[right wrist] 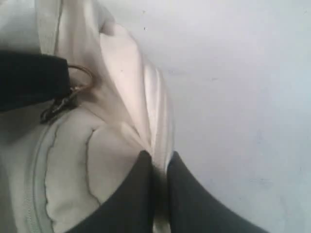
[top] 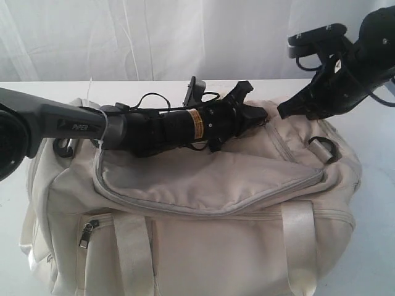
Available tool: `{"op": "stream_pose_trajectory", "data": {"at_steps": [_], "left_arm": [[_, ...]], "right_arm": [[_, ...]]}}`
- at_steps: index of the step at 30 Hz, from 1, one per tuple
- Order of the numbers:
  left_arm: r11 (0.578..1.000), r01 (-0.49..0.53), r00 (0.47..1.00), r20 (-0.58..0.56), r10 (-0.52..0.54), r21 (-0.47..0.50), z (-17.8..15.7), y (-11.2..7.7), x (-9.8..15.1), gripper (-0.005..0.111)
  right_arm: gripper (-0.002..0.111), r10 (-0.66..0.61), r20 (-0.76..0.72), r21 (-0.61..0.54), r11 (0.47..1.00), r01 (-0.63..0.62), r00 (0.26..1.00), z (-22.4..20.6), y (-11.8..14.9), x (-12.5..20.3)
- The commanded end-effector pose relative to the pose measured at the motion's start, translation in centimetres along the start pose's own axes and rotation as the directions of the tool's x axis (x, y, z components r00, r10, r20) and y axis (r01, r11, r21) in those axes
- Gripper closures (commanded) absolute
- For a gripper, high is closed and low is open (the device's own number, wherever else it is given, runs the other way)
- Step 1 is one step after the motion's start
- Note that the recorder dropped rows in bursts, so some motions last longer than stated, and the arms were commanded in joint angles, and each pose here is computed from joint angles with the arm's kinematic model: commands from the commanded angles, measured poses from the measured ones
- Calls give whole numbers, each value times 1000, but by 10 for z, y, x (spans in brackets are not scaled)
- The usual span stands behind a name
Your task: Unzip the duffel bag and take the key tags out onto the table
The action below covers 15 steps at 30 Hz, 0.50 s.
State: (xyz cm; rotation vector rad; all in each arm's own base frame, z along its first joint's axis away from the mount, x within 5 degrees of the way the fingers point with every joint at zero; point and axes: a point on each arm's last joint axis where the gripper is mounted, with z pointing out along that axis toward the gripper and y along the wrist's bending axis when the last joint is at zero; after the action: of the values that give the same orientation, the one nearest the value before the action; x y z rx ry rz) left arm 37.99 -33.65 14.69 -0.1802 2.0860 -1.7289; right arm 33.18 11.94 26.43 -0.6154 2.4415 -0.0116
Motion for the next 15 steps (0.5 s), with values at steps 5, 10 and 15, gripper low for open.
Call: {"op": "stream_pose_trajectory", "data": {"at_steps": [5, 10, 15], "left_arm": [[990, -27, 999, 41, 22, 140, -36, 54, -40, 107], [985, -69, 992, 111, 52, 158, -62, 33, -76, 107], [975, -148, 981, 147, 125, 165, -84, 12, -98, 107]], "right_arm": [[108, -22, 66, 0, 1000, 22, 998, -33, -4, -3], [108, -27, -12, -11, 1000, 27, 1000, -32, -3, 4], [108, -25, -17, -13, 1000, 25, 1000, -31, -3, 5]]}}
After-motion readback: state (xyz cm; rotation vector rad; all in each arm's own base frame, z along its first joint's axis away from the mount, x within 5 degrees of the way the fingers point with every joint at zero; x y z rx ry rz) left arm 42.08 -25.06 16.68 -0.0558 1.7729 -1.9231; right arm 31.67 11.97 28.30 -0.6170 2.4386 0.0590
